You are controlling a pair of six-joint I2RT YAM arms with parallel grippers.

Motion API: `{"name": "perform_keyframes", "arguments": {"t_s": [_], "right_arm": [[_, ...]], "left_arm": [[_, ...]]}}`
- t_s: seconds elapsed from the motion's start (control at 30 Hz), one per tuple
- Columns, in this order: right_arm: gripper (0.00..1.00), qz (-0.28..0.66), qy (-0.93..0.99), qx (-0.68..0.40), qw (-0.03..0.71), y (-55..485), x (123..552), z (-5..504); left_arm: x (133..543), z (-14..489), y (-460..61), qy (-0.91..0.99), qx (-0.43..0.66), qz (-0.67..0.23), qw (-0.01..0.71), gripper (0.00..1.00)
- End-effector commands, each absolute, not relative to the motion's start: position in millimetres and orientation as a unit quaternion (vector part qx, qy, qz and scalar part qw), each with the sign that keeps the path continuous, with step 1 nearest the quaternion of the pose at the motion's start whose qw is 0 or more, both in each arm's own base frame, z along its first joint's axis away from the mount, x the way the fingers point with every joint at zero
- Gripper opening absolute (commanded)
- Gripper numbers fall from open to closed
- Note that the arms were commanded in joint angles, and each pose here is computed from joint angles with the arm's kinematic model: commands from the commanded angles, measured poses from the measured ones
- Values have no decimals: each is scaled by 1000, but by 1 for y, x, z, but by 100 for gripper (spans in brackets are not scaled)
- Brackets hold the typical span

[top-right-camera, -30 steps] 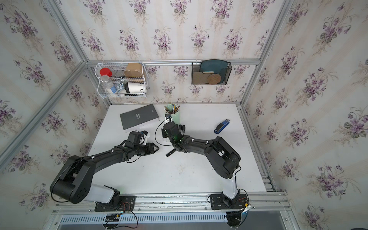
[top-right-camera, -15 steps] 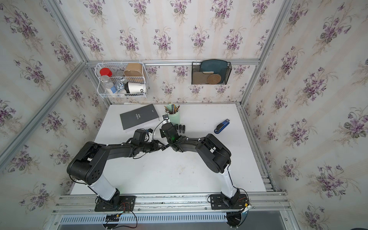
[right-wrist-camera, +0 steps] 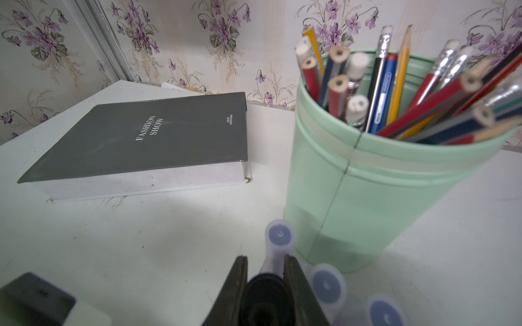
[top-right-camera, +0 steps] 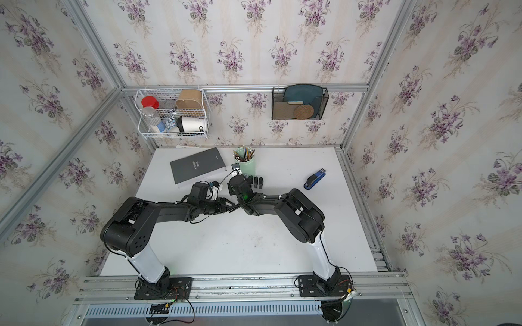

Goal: Arrange the lipsticks in the organizer
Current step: Place the lipstick in the storage box, then pick up the lipstick at the center of the board.

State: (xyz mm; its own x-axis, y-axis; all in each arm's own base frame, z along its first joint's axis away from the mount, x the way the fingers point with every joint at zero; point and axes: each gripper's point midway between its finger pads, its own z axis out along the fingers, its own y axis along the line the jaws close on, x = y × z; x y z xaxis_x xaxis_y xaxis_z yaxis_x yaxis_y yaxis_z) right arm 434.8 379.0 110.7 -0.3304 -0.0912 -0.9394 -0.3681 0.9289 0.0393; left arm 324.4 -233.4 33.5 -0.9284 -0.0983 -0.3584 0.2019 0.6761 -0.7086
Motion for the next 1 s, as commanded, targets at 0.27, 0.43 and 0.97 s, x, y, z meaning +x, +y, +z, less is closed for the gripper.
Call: {"name": "perform_keyframes", "arguments": {"t_s": [0.27,0.43,0.97], "right_arm": [[48,151,790,-108,585,370,429,155],[50,162,785,-88,592,351,415,184],[50,177,814,-26,552,265,344,196]], "left_arm": [[322,60,-224,902,69,-368,216,57],[323,57,-235,902,95,-364,213,62],[314,23,-252,937,185,-233,183,57]]}}
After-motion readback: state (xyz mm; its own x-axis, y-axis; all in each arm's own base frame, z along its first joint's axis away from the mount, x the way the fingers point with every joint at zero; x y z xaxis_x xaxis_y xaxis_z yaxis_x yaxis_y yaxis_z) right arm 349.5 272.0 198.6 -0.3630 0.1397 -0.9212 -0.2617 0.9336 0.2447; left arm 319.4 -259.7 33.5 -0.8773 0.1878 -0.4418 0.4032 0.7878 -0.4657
